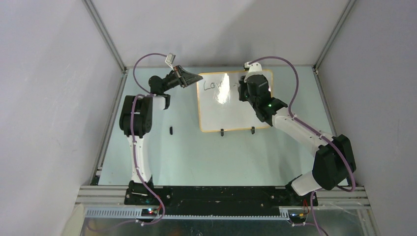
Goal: Write a sentence on the whiteboard
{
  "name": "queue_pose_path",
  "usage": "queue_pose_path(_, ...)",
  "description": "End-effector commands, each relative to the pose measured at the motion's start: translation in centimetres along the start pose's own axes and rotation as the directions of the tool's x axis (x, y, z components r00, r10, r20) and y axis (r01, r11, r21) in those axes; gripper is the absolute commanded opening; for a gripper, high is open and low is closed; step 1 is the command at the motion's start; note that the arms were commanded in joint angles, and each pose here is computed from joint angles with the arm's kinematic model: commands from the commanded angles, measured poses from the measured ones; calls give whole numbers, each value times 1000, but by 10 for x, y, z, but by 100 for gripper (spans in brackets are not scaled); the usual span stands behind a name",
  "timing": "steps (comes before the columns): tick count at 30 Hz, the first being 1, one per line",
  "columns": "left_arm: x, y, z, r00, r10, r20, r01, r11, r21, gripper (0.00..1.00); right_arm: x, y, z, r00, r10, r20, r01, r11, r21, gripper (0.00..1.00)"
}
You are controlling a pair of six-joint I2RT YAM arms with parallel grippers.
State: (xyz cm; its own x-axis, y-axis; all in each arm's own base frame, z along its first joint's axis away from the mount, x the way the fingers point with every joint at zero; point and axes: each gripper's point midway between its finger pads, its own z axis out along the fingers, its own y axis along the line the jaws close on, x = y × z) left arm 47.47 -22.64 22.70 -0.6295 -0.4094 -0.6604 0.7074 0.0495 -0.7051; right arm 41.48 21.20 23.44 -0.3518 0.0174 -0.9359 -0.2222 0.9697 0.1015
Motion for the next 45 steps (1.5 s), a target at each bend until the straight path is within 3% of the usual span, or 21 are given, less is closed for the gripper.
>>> queue_pose_path(1, -12, -23, 5, 997, 79, 7, -79, 996, 43, 0, -38, 2, -6, 995, 23, 94, -22, 1000, -16, 0)
queue_pose_path(45, -11, -24, 5, 997, 78, 4, -79, 996, 43, 0, -27, 2, 3, 999, 28, 41, -28, 1000, 5, 0)
